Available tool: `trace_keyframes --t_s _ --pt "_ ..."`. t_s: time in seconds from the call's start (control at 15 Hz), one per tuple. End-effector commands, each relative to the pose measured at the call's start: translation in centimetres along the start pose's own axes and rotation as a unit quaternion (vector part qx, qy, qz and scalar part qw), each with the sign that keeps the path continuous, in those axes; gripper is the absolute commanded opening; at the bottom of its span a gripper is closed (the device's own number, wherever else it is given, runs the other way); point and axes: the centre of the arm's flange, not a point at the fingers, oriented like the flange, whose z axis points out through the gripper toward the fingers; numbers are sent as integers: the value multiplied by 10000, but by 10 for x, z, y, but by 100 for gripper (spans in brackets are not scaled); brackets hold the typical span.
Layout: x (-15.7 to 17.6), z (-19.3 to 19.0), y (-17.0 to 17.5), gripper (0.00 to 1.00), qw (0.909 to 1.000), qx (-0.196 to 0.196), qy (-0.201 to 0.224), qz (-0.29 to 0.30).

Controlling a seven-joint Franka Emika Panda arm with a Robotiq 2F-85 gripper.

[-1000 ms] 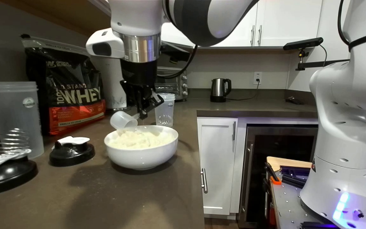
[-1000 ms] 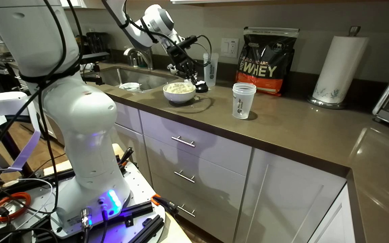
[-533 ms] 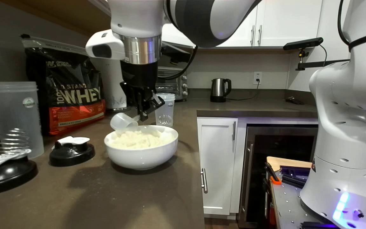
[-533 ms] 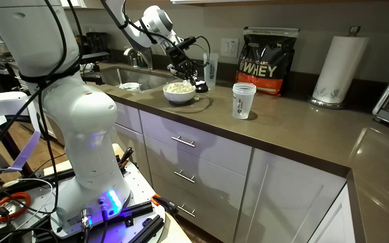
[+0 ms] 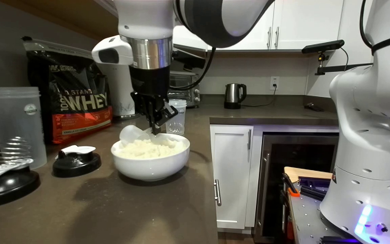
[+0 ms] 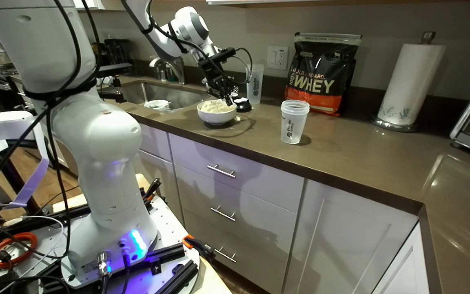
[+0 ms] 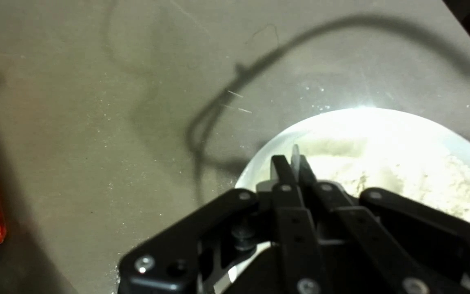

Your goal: Use the clear spoon to scoop some whey powder from the bowl, then pour the powder into the cup, and return the spoon to the bowl

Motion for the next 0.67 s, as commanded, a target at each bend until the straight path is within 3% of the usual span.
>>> trace_keyframes --t_s 0.0,0.6 --pt "-1 -1 -5 1 9997 240 -24 -104" --pt "-1 3 -5 1 9965 829 -14 -114"
